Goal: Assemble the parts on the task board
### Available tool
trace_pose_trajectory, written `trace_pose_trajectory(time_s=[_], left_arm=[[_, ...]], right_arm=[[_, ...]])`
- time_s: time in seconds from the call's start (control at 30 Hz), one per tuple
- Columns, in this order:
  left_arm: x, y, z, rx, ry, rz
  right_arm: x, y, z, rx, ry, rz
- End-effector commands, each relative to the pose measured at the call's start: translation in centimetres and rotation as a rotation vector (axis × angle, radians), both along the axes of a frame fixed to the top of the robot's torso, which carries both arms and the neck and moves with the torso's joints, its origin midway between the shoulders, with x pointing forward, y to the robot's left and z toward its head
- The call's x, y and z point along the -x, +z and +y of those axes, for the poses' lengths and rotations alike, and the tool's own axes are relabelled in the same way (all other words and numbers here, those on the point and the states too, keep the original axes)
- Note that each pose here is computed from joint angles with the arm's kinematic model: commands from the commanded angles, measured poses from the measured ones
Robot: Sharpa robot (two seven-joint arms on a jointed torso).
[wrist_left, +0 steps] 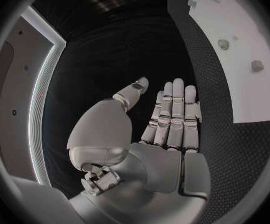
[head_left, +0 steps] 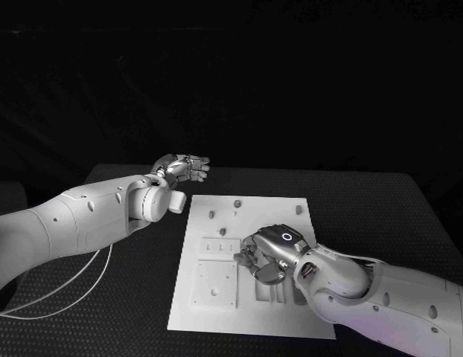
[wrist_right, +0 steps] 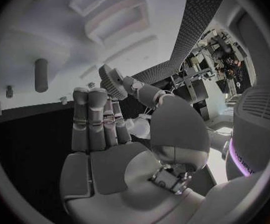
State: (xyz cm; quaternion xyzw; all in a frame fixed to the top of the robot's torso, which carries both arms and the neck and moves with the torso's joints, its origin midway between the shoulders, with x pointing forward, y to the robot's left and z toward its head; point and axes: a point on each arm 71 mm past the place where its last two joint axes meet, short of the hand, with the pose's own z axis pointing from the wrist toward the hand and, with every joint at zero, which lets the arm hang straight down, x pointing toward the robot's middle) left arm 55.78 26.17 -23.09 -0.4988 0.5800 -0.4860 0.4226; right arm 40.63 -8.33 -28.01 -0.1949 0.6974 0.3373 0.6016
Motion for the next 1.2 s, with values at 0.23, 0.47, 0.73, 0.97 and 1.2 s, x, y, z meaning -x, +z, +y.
trace_pose_trajectory(time_s=[0.23, 0.47, 0.73, 0.97, 1.2], left_arm=[[0.02, 0.12, -0.4, 0.009, -0.019, -0.008], [0.05, 0.11, -0.8, 0.012, -0.026, -0.007], [0.07, 0.11, -0.9, 0.013, -0.029, -0.006], [0.12, 0.12, -1.1, 0.015, -0.034, -0.006], [0.18, 0.13, -1.5, 0.020, -0.044, -0.005]], right_arm=[[-3.9, 1.5, -1.6, -0.158, -0.212, 0.341], [-9.0, 3.3, -3.8, -0.208, -0.352, 0.414], [-13.2, 3.0, -5.6, -0.219, -0.486, 0.549], [-14.7, 2.7, -5.7, -0.211, -0.522, 0.603], [-15.6, 2.3, -5.4, -0.223, -0.546, 0.635]])
